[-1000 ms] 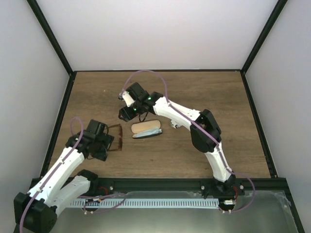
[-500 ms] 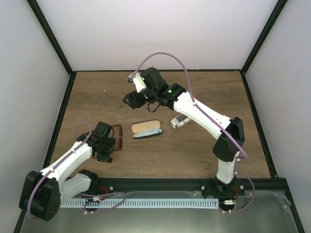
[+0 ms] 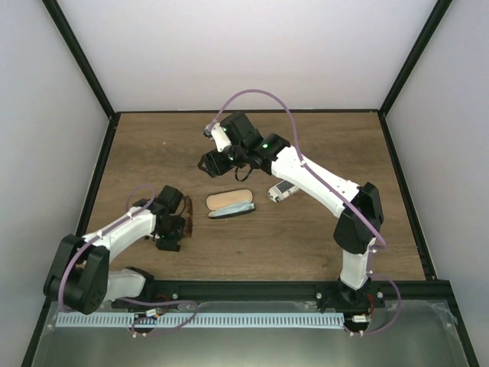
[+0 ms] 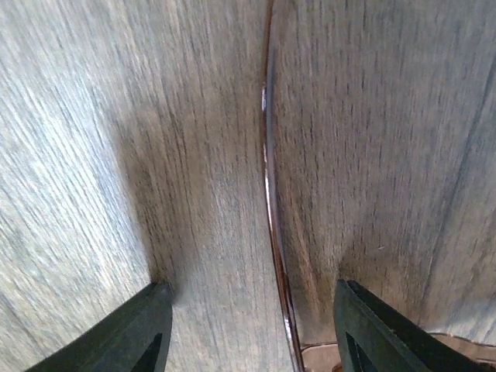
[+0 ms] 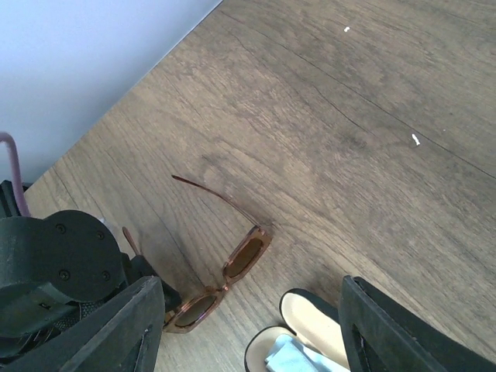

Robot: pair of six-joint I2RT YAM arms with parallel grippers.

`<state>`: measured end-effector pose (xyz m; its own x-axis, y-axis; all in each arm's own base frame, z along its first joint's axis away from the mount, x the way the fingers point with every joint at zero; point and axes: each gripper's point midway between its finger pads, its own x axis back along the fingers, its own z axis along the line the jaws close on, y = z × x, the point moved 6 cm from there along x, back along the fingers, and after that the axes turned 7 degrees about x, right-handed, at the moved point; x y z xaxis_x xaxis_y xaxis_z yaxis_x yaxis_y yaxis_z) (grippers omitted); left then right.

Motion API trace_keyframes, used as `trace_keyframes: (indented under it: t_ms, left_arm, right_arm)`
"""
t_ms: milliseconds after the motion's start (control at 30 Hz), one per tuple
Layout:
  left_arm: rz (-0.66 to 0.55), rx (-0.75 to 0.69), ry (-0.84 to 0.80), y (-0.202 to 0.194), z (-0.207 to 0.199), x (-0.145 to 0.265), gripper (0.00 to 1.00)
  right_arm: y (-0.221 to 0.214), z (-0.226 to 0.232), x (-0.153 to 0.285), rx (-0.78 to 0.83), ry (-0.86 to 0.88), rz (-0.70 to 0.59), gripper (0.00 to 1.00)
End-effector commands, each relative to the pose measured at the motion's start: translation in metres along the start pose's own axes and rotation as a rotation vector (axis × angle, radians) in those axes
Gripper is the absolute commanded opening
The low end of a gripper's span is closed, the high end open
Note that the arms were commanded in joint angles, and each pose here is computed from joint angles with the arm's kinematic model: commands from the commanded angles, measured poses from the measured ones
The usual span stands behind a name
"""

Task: Organize the sunglasses
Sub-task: Pick up the sunglasses from the center of the board.

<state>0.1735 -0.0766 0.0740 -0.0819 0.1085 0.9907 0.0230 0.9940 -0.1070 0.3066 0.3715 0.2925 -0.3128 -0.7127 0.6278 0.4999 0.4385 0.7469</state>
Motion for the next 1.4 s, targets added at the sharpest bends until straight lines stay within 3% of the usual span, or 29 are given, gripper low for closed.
trace_keyframes:
  t_ms: [0,100,267,400,633,800,1033,1200,1367]
  left_arm:
    - [0.018,-0.008,0.01,-0.005,-0.007,-0.003,0.5]
    - [0.001,-0.04,0.022,-0.003,-0.007,-0.006,0.27]
    - [-0.017,-0.072,0.024,0.001,-0.003,-0.007,0.05]
    - [-0.053,-0.114,-0.044,0.006,-0.008,0.006,0.04]
    - [-0.286,-0.175,-0.235,0.023,-0.036,0.08,0.04]
    - [-0.322,-0.204,-0.372,0.023,-0.05,0.108,0.04]
    - [-0.349,-0.558,-0.58,-0.002,-0.105,0.118,0.04]
    - [-0.453,-0.818,-0.631,-0.021,-0.136,0.122,0.04]
    - [-0.484,-0.94,-0.617,-0.042,-0.156,0.114,0.04]
  right_arm:
    - [0.005,-0.004,0.014,0.004,-0.027,-0.025,0.64]
    - [0.002,-0.007,0.015,0.0,-0.03,-0.021,0.64]
    - [-0.003,-0.01,0.014,-0.012,-0.021,-0.015,0.64]
    - [-0.005,-0.01,0.013,-0.016,-0.014,-0.01,0.64]
    - [-0.012,-0.021,0.013,-0.043,-0.025,-0.006,0.64]
    - [-0.03,-0.057,0.018,-0.224,-0.046,0.011,0.62]
    - [-0.066,-0.115,0.053,-0.463,-0.153,-0.034,0.6]
    - [-0.076,-0.139,0.075,-0.567,-0.157,-0.086,0.61]
    - [-0.086,-0.141,0.078,-0.592,-0.155,-0.083,0.6]
